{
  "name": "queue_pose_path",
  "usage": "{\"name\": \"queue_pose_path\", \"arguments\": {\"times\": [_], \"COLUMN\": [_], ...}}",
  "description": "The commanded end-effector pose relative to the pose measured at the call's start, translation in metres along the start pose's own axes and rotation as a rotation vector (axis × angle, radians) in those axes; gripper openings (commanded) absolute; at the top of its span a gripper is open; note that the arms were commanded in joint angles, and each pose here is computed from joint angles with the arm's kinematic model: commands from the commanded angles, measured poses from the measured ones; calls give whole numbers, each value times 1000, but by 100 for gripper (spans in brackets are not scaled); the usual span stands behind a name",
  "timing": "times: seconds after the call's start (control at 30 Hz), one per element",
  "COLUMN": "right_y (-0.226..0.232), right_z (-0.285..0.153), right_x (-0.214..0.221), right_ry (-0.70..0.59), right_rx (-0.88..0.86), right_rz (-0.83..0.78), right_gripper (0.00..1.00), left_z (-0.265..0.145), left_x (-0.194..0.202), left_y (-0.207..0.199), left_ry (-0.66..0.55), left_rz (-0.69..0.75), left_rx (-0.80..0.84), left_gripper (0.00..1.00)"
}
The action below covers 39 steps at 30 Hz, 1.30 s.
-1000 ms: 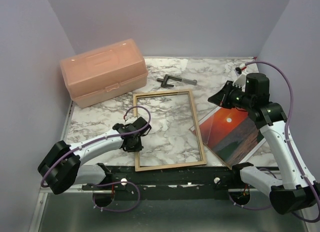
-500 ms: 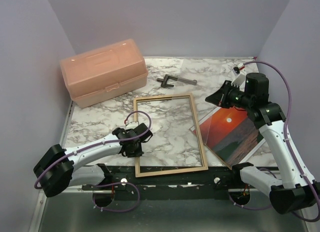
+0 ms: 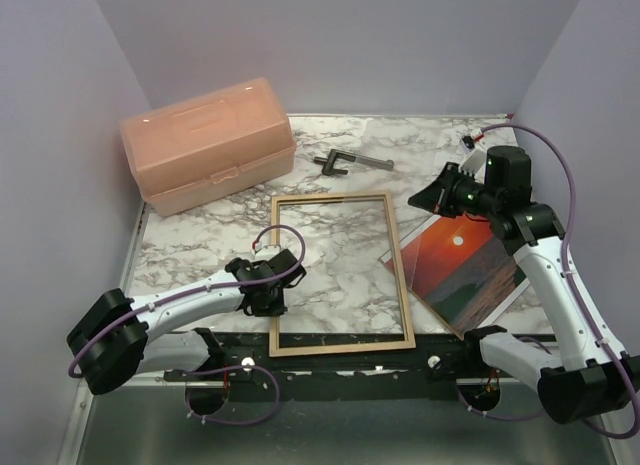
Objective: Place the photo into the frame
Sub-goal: Adjust the photo frame at the center of the board.
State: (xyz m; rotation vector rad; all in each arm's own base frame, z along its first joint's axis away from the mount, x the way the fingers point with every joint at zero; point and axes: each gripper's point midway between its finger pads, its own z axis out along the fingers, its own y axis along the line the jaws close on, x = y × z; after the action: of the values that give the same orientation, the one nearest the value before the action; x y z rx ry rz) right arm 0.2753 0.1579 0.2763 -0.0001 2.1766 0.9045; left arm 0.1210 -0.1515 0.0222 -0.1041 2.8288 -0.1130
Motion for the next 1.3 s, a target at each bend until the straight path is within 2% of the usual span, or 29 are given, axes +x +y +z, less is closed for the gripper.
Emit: {"name": "queue_pose_path", "arguments": {"times": [0.0, 0.17, 0.23, 0.33, 0.37, 0.67, 0.97, 1.27], "right_y": [4, 0, -1, -3, -3, -9, 1, 19], "right_z": [4, 10, 11, 13, 13, 21, 24, 17], "right_x": [3, 10, 13, 15, 16, 28, 36, 27], "right_ry": [9, 40, 52, 62, 63, 119, 151, 153], "right_rx": [-45, -45, -48, -47, -48, -53, -127, -187], "right_rz": [2, 15, 16, 18, 17, 46, 93, 104], "right_gripper": [1, 1, 1, 1, 1, 1, 1, 1], "left_z": [0, 1, 1, -2, -4, -13, -20, -10], "left_x": [-2, -2, -2, -4, -5, -18, -48, -52], "left_y": [-5, -8, -8, -17, -21, -40, -25, 9], "left_ry": [-12, -6, -4, -6, -8, -46, -126, -131], "left_rz": [73, 84, 81, 78, 76, 14, -141, -173], "left_rx": [11, 10, 10, 48, 64, 216, 397, 301], "left_gripper": [0, 0, 13, 47, 50, 51, 55, 50]}}
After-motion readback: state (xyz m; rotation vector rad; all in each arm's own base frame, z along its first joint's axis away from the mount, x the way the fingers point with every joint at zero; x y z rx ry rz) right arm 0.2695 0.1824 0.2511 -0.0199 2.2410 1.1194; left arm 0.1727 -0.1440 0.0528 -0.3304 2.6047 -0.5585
